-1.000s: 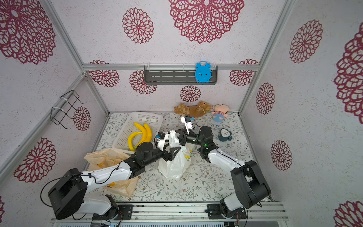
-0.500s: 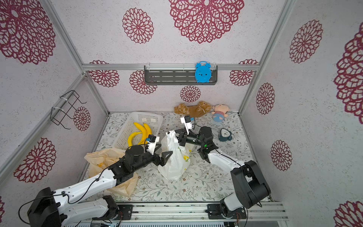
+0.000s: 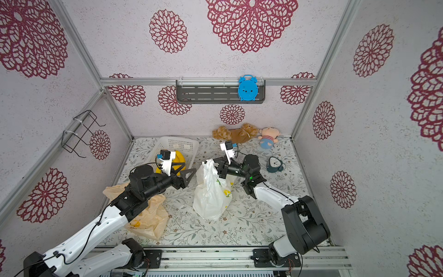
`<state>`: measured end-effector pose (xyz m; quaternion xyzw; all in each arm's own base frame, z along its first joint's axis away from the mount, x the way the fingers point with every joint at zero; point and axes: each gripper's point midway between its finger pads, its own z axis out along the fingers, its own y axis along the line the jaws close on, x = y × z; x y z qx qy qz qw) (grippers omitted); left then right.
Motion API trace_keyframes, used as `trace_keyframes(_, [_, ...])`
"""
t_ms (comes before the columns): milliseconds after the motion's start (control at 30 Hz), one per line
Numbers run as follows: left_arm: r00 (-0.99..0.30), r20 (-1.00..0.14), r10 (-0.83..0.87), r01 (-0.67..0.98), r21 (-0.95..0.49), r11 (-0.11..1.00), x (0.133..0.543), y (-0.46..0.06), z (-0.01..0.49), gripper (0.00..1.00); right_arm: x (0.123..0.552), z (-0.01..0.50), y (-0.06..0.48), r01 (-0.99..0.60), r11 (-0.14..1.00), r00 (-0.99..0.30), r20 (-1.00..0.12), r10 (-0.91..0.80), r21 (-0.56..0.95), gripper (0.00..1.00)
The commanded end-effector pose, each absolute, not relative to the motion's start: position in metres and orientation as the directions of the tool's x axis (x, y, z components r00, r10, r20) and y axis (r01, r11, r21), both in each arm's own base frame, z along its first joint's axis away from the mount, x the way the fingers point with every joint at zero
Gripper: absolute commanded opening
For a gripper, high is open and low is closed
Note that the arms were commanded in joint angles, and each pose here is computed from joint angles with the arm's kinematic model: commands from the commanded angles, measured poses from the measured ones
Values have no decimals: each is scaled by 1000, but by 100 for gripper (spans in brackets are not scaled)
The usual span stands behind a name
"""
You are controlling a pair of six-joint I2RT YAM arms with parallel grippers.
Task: Place the banana into a plastic bag & tie a knot
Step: Cross the plastic bag at the center of the board.
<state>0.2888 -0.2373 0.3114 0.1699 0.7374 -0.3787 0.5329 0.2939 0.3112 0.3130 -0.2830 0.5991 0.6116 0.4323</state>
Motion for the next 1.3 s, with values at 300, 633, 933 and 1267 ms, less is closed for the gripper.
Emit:
trace_keyframes(300, [-451, -857, -249, 793, -513, 330, 308, -258, 334, 71, 285, 338, 315, -904, 25, -413, -887, 205, 427, 0])
trace_keyframes(633, [-489, -837, -245, 811, -540, 226, 310, -270, 334, 63, 289, 342, 323, -904, 0, -419, -887, 195, 427, 0])
trace_keyframes(933, [-500, -832, -239, 790, -552, 269, 315, -268, 315, 65, 291, 347, 325, -902, -22, -426, -881, 206, 431, 0])
trace_keyframes(1267, [-529, -817, -228, 784, -574, 235, 317, -273, 310, 51, 292, 350, 327, -899, -38, -434, -875, 213, 436, 0])
